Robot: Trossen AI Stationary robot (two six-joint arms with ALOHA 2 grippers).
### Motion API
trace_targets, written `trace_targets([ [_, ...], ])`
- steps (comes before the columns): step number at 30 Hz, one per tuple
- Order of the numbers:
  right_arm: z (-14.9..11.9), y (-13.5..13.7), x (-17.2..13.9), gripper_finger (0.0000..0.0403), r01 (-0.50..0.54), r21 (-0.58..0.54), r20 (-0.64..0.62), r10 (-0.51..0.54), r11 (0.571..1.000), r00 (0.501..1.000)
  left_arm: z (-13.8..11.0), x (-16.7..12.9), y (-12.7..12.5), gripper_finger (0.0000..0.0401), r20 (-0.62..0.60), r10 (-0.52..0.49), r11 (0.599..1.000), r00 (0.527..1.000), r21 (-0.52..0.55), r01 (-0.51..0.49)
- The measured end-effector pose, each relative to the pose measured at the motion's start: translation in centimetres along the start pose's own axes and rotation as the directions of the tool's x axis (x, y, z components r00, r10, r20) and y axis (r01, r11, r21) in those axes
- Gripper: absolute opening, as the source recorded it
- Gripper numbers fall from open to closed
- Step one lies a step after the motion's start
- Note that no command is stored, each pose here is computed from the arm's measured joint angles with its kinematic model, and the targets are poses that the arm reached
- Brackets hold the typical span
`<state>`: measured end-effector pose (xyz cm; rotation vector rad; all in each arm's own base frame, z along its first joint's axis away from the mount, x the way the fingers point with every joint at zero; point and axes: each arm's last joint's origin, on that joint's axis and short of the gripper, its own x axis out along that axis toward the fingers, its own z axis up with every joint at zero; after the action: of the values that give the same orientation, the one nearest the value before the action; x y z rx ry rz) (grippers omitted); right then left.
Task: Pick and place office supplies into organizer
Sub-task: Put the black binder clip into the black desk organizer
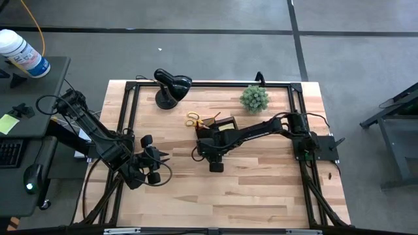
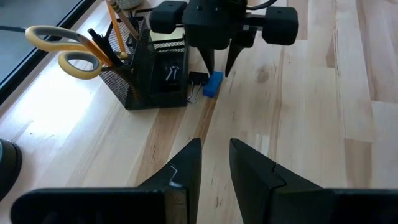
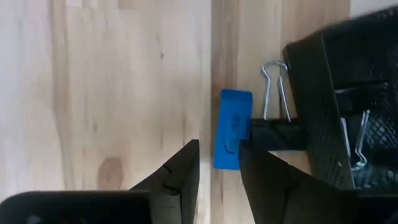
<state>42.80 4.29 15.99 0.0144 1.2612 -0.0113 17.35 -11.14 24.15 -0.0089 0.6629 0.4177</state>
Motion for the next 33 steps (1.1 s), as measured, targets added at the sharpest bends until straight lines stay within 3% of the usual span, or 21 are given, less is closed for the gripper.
trace_targets([
  [33, -0.6, -1.2, 0.7, 0.011, -0.005, 0.043, -0.078, 0.008, 0.999, 0.997, 0.0, 0.0, 0.0, 0.0072, 0.0, 0.0, 1.0, 1.0, 0.022, 0.0],
])
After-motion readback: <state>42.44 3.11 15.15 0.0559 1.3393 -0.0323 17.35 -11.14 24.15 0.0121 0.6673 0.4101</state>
